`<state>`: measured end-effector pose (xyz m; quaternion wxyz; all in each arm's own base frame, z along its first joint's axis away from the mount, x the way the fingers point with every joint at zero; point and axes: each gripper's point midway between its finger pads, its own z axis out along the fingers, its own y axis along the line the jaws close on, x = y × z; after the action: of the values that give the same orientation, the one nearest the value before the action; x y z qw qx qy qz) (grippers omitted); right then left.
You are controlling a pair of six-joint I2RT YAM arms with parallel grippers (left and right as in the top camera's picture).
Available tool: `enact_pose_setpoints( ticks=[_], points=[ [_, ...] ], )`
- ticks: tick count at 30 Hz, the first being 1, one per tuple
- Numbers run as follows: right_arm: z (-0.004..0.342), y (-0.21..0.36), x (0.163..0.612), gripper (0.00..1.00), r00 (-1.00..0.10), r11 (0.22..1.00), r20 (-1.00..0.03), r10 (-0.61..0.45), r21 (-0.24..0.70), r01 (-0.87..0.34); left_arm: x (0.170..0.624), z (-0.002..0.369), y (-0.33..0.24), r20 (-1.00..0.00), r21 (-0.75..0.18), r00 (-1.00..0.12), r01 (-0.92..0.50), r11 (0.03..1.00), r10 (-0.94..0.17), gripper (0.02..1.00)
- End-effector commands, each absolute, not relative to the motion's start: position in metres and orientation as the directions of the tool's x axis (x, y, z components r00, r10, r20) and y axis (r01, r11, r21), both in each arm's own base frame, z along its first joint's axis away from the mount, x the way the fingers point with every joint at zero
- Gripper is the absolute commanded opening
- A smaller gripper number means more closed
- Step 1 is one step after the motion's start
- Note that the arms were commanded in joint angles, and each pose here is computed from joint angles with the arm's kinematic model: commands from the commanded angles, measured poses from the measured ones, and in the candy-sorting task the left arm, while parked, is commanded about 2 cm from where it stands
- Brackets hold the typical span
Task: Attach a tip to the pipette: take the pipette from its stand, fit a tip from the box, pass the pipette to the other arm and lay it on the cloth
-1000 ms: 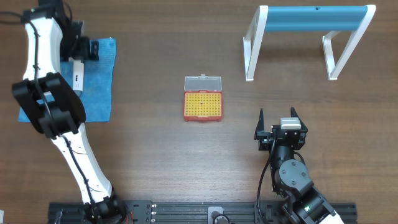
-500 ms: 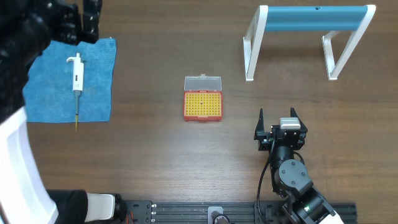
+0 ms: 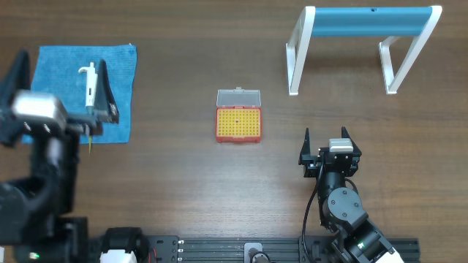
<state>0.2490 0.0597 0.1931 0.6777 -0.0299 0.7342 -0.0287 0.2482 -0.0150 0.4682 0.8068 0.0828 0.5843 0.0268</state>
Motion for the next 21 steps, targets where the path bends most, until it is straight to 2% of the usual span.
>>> enact_pose_setpoints(
  ticks=[1,6,9,11,13,14,16,19,21],
  points=[
    [0.195,0.059,0.248,0.781,-0.072,0.997,-0.995,-0.073,-0.073,-0.001,0.228,0.374,-0.006,-0.923,0.1,0.375,0.026,0.995,0.083,0.998],
    [0.195,0.059,0.248,0.783,-0.072,0.997,-0.995,-0.073,-0.073,-0.001,0.239,0.293,-0.002,-0.947,-0.009,0.32,0.046,0.999,-0.023,0.998],
    [0.195,0.059,0.248,0.783,-0.072,0.997,-0.995,-0.073,-0.073,-0.001,0.237,0.271,-0.004,-0.951,-0.027,0.308,0.049,0.998,-0.041,0.998],
    [0.195,0.059,0.248,0.781,-0.072,0.997,-0.995,-0.073,-0.073,-0.001,0.238,0.254,-0.004,-0.952,-0.098,0.287,0.056,0.994,-0.11,0.998],
    [0.195,0.059,0.248,0.781,-0.072,0.997,-0.995,-0.073,-0.073,-0.001,0.243,0.227,-0.011,-0.969,-0.135,0.2,0.081,0.988,-0.149,0.998],
    [0.195,0.059,0.248,0.781,-0.072,0.997,-0.995,-0.073,-0.073,-0.001,0.244,0.205,-0.014,-0.978,-0.169,0.109,0.084,0.982,-0.178,0.998],
    [0.195,0.059,0.248,0.781,-0.072,0.997,-0.995,-0.073,-0.073,-0.001,0.246,0.18,-0.019,-0.979,-0.203,0.0,0.096,0.974,-0.204,0.998],
    [0.195,0.059,0.248,0.781,-0.072,0.997,-0.995,-0.073,-0.073,-0.001,0.245,0.157,-0.026,-0.975,-0.21,-0.098,0.114,0.971,-0.199,0.998],
    [0.195,0.059,0.248,0.781,-0.072,0.997,-0.995,-0.073,-0.073,-0.001,0.245,0.157,-0.026,-0.975,-0.21,-0.097,0.113,0.971,-0.199,0.998]
  ],
)
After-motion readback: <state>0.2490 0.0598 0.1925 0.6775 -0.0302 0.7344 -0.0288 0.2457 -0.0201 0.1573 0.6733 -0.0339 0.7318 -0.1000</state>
